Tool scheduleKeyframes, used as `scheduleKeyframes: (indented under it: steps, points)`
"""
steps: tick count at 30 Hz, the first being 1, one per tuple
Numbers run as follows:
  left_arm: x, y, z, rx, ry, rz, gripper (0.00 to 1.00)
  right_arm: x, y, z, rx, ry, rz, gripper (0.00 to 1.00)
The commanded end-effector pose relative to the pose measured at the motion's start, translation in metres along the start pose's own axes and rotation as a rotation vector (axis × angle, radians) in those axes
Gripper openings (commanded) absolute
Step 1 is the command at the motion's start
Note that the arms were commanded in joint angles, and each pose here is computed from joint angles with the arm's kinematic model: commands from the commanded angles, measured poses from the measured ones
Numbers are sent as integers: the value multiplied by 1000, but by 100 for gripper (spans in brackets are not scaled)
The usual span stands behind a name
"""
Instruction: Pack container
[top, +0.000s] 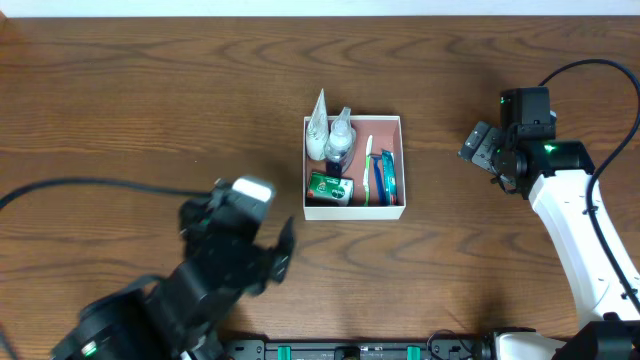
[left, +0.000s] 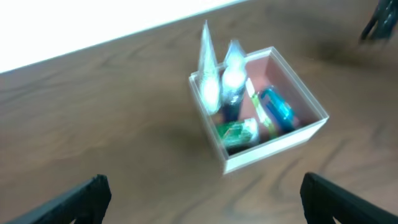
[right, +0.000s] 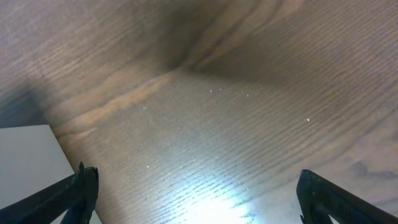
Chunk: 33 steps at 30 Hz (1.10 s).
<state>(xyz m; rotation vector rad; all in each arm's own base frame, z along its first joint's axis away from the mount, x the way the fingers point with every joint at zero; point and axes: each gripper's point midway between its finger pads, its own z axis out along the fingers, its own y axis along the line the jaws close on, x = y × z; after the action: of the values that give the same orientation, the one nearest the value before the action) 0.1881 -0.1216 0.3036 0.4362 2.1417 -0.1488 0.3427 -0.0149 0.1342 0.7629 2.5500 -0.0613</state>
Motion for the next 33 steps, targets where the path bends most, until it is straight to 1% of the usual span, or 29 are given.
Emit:
scheduleKeyframes:
  steps: [1, 7, 13, 16, 19, 23, 27, 33]
  points:
    - [15, 19, -18, -31, 18, 54, 98, -1, -5, 2, 16, -2, 20, 99]
    - [35, 33, -29, -39, 28, 11, 98, -1, -5, 2, 16, -2, 20, 99]
    - [57, 60, -10, -161, -32, -238, 98, -1, -5, 2, 16, -2, 20, 99]
    - [58, 74, 8, -227, -119, -337, 98, -1, -5, 2, 16, -2, 20, 99]
    - [55, 92, 24, -295, -239, -439, 98, -1, -5, 2, 16, -2, 20, 99]
    - [57, 111, 44, -332, -381, -536, 98, -1, -5, 2, 16, -2, 20, 99]
    - [68, 120, 62, -321, -469, -581, 98, -1, -5, 2, 16, -2, 20, 99]
    - [79, 127, 73, -288, -582, -605, 98, -1, -5, 2, 16, -2, 20, 99]
